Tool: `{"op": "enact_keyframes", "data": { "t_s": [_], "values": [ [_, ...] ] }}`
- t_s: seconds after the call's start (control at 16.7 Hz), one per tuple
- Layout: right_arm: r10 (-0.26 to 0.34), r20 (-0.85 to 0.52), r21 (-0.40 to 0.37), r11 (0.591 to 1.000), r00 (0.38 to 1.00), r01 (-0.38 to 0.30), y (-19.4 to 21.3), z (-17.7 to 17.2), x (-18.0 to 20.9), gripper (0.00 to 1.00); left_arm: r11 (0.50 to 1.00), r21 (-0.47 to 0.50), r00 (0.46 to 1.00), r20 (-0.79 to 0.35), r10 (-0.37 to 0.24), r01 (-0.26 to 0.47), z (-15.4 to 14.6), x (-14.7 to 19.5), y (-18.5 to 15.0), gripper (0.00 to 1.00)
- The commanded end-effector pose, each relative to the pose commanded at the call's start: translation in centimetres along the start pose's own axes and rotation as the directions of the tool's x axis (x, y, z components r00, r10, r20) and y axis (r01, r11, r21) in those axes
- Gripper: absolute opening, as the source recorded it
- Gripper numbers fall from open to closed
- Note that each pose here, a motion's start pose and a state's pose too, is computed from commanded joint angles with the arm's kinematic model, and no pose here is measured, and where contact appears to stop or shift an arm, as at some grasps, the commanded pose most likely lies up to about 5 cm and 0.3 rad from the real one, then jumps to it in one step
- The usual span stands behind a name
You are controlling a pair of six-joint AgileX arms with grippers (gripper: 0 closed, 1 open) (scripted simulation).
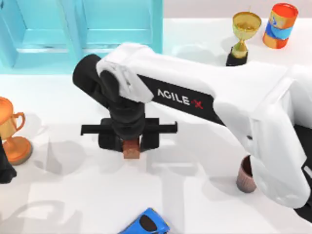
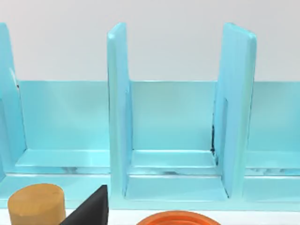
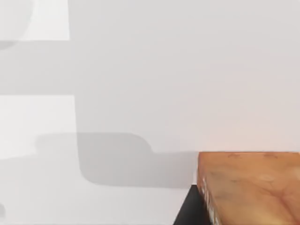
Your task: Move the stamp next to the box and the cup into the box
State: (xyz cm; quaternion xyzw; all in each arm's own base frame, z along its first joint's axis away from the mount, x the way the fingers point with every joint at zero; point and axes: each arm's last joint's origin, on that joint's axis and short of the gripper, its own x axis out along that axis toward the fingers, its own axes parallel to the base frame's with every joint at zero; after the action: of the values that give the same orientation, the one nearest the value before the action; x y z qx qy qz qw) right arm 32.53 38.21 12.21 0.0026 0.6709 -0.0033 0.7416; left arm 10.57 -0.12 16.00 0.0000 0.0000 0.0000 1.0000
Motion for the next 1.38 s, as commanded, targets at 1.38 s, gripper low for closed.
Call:
{"op": "enact_keyframes", "data": {
  "t_s": [1.38],
  "values": [
    [-0.001, -0.003, -0.002, 1.0, 1.0, 0.001, -21.0, 3.6, -11.0, 0.0, 1.0, 0.0, 1.0, 0.0, 0.0, 0.0, 0.0, 0.0, 0.0, 1.0]
  ]
}}
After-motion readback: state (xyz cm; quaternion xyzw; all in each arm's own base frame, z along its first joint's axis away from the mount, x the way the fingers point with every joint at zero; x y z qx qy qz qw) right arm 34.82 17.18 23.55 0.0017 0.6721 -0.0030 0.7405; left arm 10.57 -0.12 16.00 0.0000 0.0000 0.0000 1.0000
